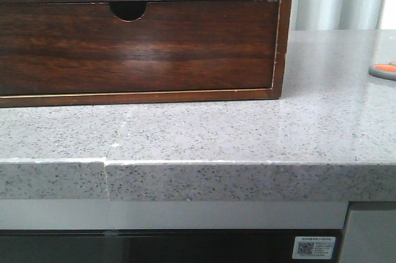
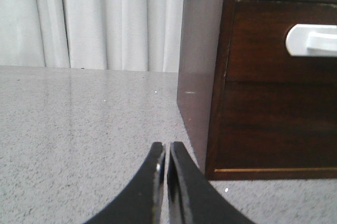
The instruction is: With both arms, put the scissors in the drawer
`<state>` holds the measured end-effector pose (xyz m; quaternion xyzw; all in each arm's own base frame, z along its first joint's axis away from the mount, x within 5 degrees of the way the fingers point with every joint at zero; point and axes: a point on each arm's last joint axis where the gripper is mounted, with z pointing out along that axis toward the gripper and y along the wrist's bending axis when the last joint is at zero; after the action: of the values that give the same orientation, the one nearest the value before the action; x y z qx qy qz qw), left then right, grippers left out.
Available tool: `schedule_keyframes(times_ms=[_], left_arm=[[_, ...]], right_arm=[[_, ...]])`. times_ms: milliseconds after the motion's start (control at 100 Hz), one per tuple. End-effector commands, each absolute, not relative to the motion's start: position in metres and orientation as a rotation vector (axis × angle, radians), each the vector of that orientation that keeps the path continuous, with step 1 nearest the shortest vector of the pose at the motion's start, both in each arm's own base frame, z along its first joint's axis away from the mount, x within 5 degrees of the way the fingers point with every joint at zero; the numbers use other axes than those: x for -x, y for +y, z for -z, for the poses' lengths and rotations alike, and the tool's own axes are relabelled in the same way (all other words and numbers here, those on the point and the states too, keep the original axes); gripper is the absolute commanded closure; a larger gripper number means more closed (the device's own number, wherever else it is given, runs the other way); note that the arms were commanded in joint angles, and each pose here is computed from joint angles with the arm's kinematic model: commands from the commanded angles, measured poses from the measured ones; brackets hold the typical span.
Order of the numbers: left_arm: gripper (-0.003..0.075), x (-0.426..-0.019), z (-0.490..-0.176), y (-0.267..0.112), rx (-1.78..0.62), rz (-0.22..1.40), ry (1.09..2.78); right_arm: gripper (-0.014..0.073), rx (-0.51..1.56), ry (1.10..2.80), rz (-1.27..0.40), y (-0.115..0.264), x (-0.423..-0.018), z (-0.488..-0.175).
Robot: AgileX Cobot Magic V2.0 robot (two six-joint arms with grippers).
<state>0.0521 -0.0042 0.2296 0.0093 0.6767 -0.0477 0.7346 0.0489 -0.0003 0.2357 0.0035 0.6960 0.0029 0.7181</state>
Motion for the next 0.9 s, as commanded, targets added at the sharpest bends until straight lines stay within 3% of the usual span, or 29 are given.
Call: schedule_keyframes(times_ms=[0, 420, 890], left_arm=[[0.0741, -0.043, -0.266, -0.004, 0.008, 0.142, 1.371], [0.0741, -0.063, -0.355, -0.007, -0.013, 0.142, 1.599], [0.0741, -0.074, -0.363, -0.008, -0.014, 0.136, 1.618]], right_arm=[[0.0664, -0.01, 1.479, -0.005, 0.0, -0.046, -0.27], [0.0664, -0.013, 1.672, 0.009, -0.001, -0.074, -0.344], [0.0664, -0.01, 1.685, 0.013, -0.001, -0.087, -0.352]])
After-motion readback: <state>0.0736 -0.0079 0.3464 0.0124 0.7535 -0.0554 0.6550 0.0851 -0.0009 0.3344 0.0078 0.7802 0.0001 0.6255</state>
